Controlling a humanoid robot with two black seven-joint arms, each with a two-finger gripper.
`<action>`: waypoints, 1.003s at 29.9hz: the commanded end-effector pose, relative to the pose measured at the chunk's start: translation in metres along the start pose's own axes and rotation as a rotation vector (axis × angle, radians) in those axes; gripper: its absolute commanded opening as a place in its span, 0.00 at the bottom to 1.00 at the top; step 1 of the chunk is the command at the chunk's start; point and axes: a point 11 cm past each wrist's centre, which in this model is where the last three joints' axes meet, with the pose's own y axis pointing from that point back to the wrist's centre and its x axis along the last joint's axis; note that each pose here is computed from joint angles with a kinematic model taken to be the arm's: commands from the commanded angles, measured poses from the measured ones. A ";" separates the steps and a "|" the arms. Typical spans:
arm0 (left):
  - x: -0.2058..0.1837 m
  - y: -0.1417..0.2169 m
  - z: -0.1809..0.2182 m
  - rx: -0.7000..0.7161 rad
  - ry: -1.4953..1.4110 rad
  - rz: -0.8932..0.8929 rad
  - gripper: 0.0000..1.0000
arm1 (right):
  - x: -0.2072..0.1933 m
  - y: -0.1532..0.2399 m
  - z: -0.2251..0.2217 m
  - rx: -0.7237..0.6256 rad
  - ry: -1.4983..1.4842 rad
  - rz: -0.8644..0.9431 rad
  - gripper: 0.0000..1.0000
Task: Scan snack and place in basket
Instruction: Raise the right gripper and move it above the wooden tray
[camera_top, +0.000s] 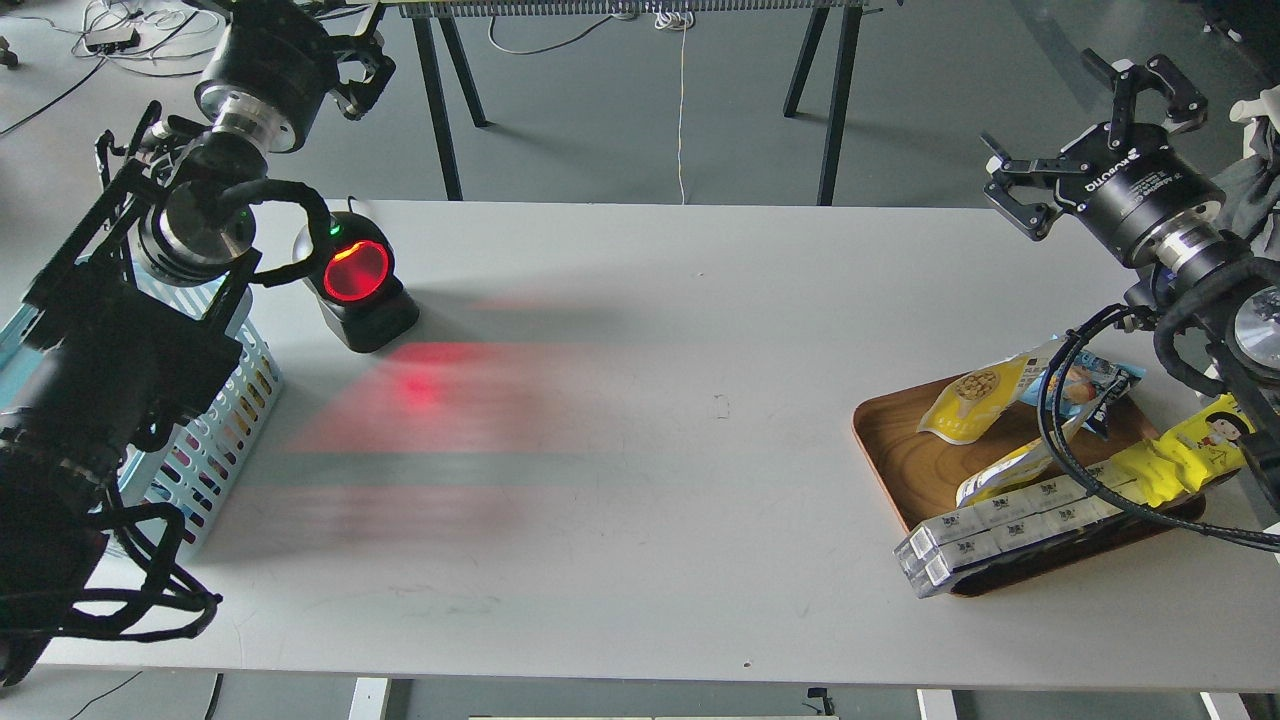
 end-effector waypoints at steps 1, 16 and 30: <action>0.001 0.000 0.000 0.000 -0.008 0.007 1.00 | 0.000 -0.002 0.002 -0.005 0.000 0.003 0.99; 0.022 0.008 0.006 -0.013 -0.014 0.061 1.00 | -0.001 0.006 -0.008 -0.034 0.069 0.017 0.99; 0.021 0.008 0.009 -0.028 -0.023 0.052 1.00 | -0.058 0.039 -0.064 -0.208 0.460 0.067 0.99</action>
